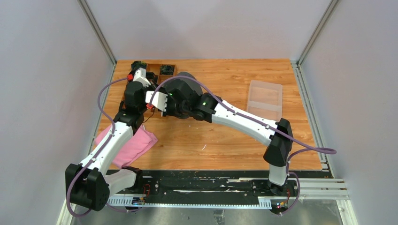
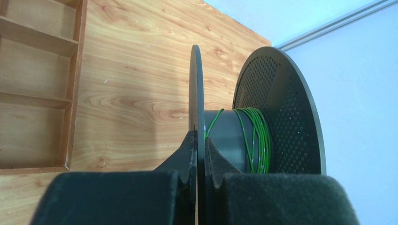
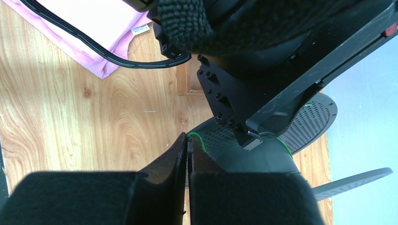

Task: Wrap the cables
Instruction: Wrap the cable around the cable reel.

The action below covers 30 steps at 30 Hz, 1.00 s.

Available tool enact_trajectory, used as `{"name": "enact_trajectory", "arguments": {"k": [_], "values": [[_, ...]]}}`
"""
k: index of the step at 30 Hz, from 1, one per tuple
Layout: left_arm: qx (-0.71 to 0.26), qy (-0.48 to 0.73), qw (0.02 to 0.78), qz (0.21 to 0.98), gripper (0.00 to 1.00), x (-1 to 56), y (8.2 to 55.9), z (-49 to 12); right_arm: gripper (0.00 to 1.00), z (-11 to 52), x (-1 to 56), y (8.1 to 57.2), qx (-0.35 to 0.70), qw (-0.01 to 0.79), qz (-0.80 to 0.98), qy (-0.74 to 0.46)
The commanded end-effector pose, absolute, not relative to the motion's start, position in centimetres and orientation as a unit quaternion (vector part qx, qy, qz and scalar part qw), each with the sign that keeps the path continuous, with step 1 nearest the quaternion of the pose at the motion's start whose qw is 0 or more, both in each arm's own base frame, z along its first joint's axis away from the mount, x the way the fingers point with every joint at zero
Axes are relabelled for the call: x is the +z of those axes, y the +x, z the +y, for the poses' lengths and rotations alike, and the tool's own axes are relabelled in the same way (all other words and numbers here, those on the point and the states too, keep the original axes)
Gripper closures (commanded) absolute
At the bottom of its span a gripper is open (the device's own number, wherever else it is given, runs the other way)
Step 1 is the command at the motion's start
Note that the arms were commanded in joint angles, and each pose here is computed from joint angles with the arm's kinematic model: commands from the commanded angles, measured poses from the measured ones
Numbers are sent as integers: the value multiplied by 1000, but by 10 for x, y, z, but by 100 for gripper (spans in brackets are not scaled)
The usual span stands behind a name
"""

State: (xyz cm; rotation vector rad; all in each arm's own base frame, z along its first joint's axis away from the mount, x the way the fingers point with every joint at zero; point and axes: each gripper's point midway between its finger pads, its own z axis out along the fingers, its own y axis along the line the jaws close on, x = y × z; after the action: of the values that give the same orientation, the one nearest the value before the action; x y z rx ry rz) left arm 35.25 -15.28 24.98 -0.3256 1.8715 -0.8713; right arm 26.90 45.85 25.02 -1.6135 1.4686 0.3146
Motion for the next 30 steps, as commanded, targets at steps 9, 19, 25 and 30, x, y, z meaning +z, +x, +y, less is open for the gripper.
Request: {"name": "enact_trajectory", "arguments": {"k": [9, 19, 25, 30], "values": [[-447, -74, 515, 727, 100, 302, 334, -180, 99, 400, 234, 297, -13, 415, 621, -665], [-449, -74, 514, 727, 100, 301, 333, -181, 99, 413, 230, 290, 1, 412, 612, -675], [-449, -73, 514, 728, 100, 300, 333, -181, 99, 431, 239, 286, 46, 437, 600, -669], [-449, -74, 514, 727, 100, 300, 332, -180, 99, 439, 247, 289, 54, 458, 594, -659]]}}
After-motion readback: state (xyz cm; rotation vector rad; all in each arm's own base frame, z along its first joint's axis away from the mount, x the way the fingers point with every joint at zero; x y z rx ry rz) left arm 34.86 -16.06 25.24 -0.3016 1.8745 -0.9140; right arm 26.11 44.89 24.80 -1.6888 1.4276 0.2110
